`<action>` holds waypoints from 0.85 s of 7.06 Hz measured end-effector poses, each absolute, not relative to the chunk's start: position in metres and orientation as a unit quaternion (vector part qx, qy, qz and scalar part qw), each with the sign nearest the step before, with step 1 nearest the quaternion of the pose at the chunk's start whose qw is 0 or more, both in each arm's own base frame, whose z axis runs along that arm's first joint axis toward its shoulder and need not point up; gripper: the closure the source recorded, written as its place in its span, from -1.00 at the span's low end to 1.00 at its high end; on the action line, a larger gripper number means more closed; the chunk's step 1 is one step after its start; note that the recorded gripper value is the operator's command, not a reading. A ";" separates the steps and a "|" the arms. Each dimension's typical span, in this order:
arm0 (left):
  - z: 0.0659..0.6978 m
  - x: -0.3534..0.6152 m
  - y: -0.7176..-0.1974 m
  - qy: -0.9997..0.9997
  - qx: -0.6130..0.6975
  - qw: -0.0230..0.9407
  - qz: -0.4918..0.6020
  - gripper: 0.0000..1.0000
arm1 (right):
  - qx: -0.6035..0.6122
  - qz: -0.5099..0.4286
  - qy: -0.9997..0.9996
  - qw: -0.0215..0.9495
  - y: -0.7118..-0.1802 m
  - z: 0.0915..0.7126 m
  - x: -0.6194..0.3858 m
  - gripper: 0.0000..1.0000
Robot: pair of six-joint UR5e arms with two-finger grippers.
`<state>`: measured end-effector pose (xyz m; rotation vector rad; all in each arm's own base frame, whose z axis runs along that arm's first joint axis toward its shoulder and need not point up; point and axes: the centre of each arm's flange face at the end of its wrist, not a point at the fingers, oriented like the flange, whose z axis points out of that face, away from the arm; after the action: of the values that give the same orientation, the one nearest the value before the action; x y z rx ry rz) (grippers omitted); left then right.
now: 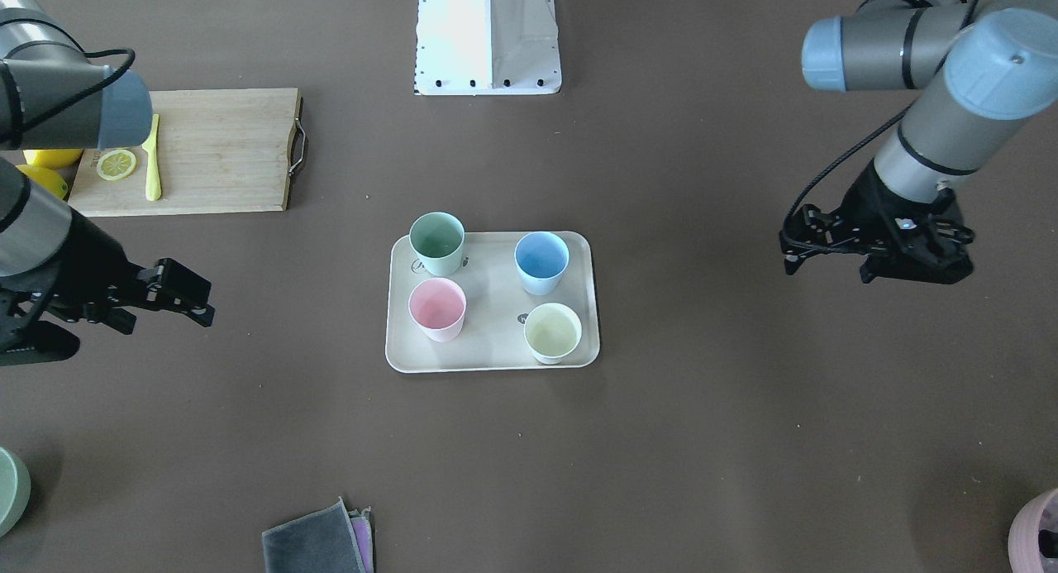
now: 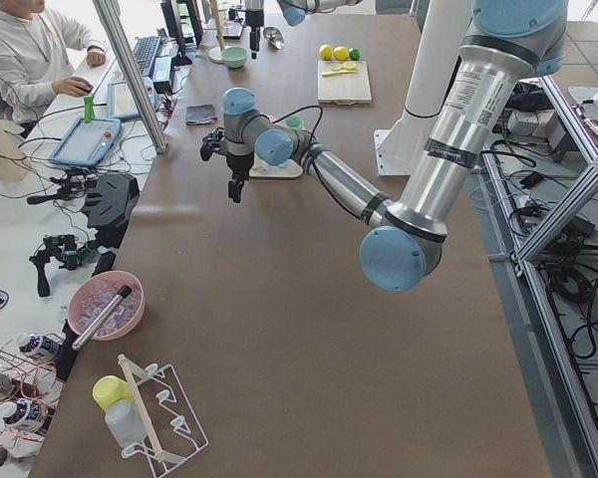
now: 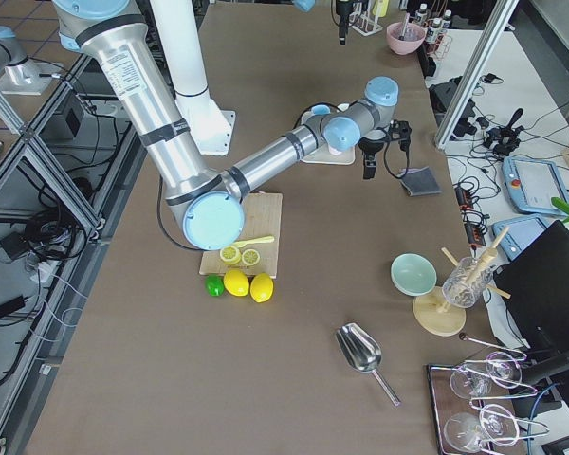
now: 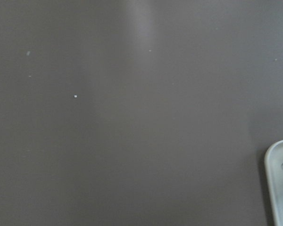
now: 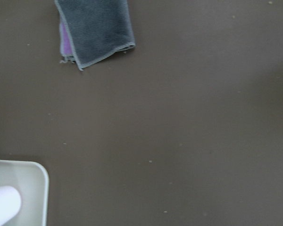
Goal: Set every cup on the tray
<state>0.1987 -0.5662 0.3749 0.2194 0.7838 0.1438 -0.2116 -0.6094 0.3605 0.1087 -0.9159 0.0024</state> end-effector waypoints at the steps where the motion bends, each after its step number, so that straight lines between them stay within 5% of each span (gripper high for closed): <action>1: 0.420 0.138 -0.561 0.368 0.117 0.917 0.103 -0.94 | 0.067 -0.019 -0.427 0.902 -0.601 0.402 -0.166 -1.00; 3: 0.511 0.024 -0.523 0.352 0.125 0.916 0.145 -0.95 | 0.080 -0.056 -0.398 0.912 -0.572 0.484 -0.087 -1.00; 6: 0.577 -0.019 -0.464 0.349 0.113 0.919 0.143 -0.95 | 0.090 -0.076 -0.381 0.917 -0.529 0.534 -0.031 -1.00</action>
<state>-0.0186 -0.4645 0.5767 0.2318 0.7172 0.2940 -0.0312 -0.5285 0.5340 0.1856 -0.7828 -0.1556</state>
